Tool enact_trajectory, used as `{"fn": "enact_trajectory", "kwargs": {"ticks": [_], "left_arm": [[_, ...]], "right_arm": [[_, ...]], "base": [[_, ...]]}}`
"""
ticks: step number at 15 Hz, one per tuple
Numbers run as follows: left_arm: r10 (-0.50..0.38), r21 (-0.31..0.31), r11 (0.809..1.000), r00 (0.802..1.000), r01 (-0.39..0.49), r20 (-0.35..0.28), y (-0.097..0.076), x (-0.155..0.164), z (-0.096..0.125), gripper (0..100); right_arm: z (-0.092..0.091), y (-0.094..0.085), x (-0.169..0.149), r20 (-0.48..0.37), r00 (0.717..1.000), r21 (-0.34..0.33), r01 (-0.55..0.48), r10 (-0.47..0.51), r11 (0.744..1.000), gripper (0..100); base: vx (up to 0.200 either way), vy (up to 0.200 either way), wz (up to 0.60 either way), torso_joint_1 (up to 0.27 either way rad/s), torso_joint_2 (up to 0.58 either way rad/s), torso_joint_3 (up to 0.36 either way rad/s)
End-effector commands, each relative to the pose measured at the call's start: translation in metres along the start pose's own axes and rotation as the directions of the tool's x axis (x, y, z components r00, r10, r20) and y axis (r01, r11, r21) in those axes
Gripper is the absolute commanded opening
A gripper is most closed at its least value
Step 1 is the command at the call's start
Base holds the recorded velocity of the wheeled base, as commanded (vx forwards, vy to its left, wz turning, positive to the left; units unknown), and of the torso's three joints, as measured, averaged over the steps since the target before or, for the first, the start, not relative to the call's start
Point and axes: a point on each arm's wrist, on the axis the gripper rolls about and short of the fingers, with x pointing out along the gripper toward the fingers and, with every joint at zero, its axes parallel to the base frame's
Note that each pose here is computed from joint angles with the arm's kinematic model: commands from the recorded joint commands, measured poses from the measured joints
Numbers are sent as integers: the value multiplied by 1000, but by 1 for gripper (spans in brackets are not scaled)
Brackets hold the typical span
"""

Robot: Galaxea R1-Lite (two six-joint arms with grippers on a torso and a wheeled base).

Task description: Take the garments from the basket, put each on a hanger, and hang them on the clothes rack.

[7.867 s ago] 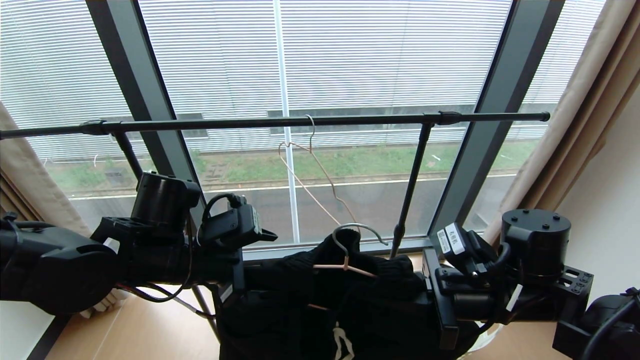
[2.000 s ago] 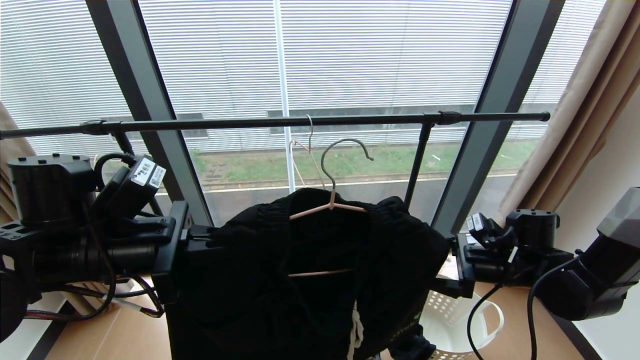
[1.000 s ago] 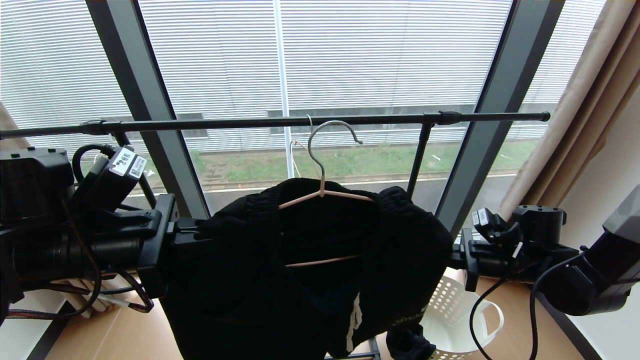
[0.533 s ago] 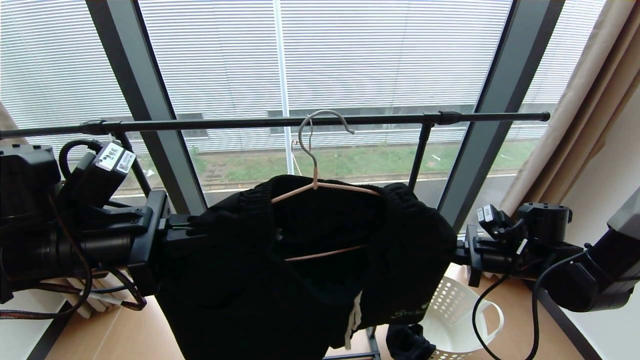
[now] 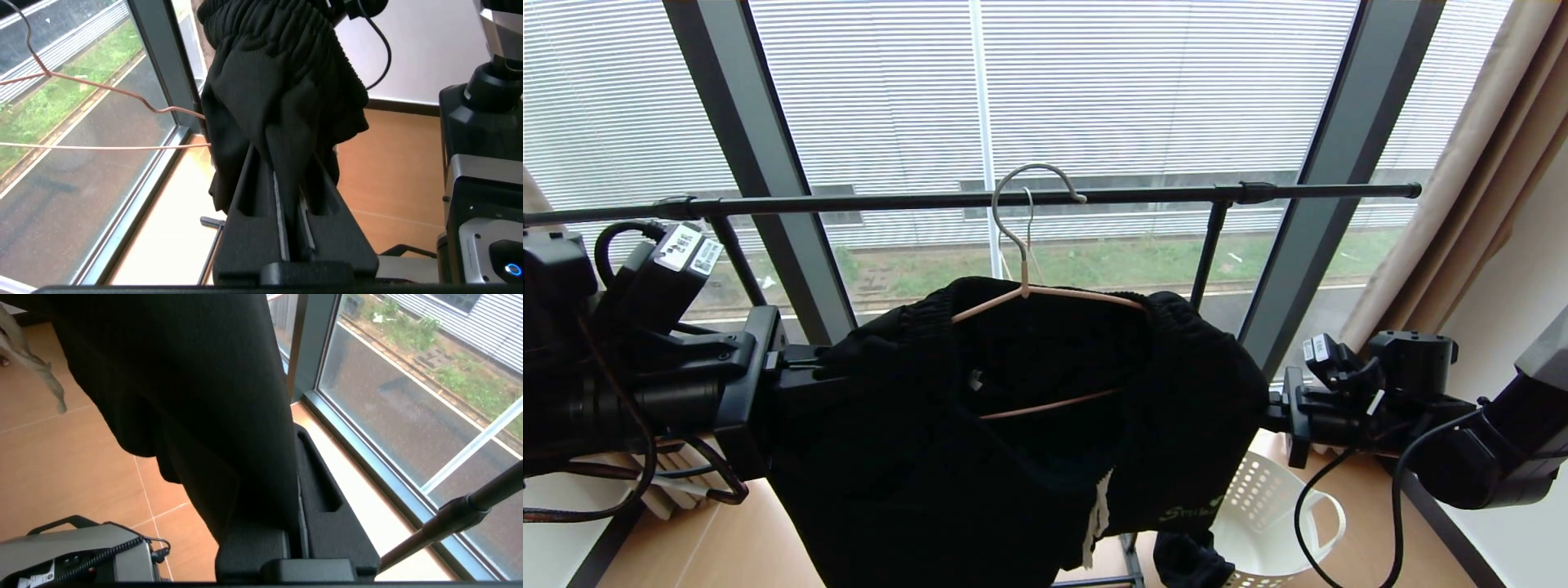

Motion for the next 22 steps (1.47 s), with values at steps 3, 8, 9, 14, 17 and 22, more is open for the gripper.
{"fn": "enact_trajectory", "kwargs": {"ticks": [3, 8, 9, 14, 17, 22], "left_arm": [[0, 0, 1000, 1000, 0, 1, 0, 0, 1, 0], [3, -15, 1000, 1000, -3, 3, -1, -1, 2, 0], [4, -22, 1000, 1000, -4, 6, 0, -1, 3, 0], [7, -22, 1000, 1000, -7, 7, 1, -1, 4, 0], [27, -27, 999, 1000, -26, 3, 2, -5, 2, 0], [111, -65, 992, 994, -112, -22, -9, -30, -8, 0]], "right_arm": [[-1, 2, 0, -5, 1000, 7, -4, 4, 1000, 0], [-9, 5, 2, -21, 1000, -62, -7, 6, 998, 100], [-11, 7, 3, -26, 1000, -70, -13, 12, 997, 100], [-9, 15, 3, -27, 999, -139, -29, 26, 990, 100], [10, 18, -2, -3, 1000, -185, -13, 13, 983, 100], [59, 46, 10, 21, 998, -114, 55, -53, 992, 100]], "base": [[0, 0, 0, 0, 0, 0], [0, 0, 0, 0, 0, 0], [0, 0, 0, 0, 0, 0], [0, 0, 0, 0, 0, 0], [0, 0, 0, 0, 0, 0], [0, 0, 0, 0, 0, 0]]}}
